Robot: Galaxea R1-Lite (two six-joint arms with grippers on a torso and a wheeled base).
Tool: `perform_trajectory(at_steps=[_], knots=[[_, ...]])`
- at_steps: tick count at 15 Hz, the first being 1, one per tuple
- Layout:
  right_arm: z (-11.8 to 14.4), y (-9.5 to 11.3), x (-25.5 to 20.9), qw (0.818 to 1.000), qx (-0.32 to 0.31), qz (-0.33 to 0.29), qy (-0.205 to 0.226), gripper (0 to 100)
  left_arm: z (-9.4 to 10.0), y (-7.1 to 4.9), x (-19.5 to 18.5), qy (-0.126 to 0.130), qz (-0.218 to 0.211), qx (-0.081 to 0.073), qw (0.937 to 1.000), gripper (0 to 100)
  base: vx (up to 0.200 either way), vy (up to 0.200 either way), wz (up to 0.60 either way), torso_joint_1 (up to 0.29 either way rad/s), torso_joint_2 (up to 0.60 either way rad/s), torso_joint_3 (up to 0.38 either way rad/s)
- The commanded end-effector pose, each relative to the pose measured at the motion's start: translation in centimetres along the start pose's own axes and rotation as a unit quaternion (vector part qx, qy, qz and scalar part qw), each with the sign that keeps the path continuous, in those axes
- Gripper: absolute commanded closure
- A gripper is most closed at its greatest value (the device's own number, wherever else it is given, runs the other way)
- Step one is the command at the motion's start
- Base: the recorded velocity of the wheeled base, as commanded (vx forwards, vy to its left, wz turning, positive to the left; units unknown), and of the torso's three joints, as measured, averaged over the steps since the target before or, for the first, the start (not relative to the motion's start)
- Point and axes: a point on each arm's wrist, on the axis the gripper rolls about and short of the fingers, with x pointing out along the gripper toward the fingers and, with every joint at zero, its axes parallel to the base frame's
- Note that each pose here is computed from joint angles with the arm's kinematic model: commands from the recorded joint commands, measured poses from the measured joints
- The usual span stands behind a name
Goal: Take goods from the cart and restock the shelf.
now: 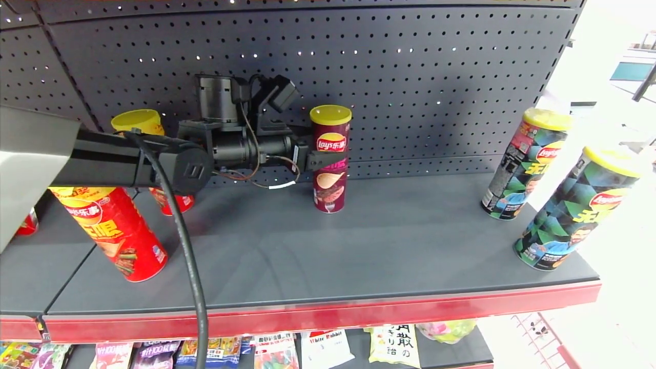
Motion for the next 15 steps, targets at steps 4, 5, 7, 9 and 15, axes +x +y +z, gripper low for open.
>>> perform_trajectory(at_steps=[4,5,7,9,15], knots=[[0.0,0.0,0.1,1.0,0.003,0.0,0.004,100,-0.1,0.9,2.0,-0.013,-0.002,0.006,0.9999,0,0.0,0.0,0.0,0.0,0.0,0.0],[0.0,0.0,0.1,1.0,0.003,0.0,0.004,100,-0.1,0.8,2.1,-0.013,-0.004,0.007,0.9999,0,0.0,0.0,0.0,0.0,0.0,0.0],[0.0,0.0,0.1,1.0,0.002,-0.002,0.005,100,-0.5,0.6,2.6,-0.01,-0.007,0.003,0.9999,0,0.0,0.0,0.0,0.0,0.0,0.0],[0.0,0.0,0.1,1.0,0.002,-0.006,0.006,100,-0.8,0.7,3.1,-0.011,-0.01,0.003,0.9999,0,0.0,0.0,0.0,0.0,0.0,0.0],[-0.1,0.0,0.1,1.0,0.002,-0.006,0.009,100,-0.6,0.9,3.3,-0.009,-0.011,-0.001,0.9999,100,0.0,0.0,0.0,0.0,0.0,0.0]])
